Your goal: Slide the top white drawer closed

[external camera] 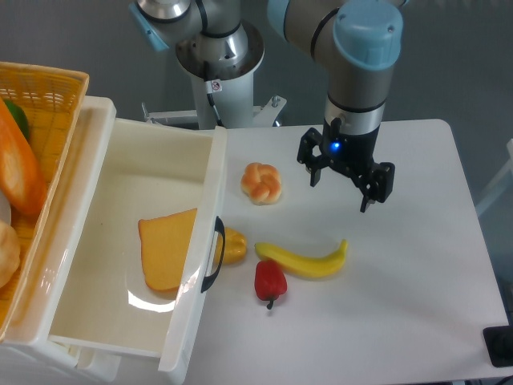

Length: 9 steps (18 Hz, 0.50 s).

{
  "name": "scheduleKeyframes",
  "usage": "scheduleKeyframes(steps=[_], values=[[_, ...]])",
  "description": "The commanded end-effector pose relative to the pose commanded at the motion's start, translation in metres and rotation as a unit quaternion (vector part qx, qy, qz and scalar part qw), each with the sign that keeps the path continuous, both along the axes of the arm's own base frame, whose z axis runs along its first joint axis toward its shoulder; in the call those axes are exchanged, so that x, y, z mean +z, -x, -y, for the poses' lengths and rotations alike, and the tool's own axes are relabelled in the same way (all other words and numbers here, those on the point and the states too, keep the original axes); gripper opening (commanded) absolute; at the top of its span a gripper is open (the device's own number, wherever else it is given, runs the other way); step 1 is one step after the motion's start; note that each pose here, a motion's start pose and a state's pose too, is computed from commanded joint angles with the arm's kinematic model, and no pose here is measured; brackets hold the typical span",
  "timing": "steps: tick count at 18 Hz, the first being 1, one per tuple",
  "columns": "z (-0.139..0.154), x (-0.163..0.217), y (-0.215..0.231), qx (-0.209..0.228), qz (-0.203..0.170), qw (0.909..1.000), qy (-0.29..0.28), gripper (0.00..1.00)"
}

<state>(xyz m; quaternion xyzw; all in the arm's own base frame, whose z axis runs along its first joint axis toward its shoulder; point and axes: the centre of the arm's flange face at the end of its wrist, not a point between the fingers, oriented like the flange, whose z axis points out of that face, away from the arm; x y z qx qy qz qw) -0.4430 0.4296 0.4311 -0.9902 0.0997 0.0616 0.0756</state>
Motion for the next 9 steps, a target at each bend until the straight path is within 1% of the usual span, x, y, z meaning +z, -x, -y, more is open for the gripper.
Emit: scheduleKeyframes(steps=[1, 4, 6, 7, 9], values=[[-0.002, -0.002, -0.001, 0.004, 0.002, 1.0, 0.0, 1.0], [-0.009, -0.001, 0.003, 0.05, -0.011, 0.9985, -0.019, 1.0], [-0.012, -0.006, 0.006, 0.077, -0.005, 0.9968, -0.022, 1.0], [-0.013, -0.006, 0.007, 0.086, -0.004, 0.996, -0.023, 1.0], [-0.014, -0.009, 0.008, 0.084, -0.003, 0.9962, -0.021, 1.0]])
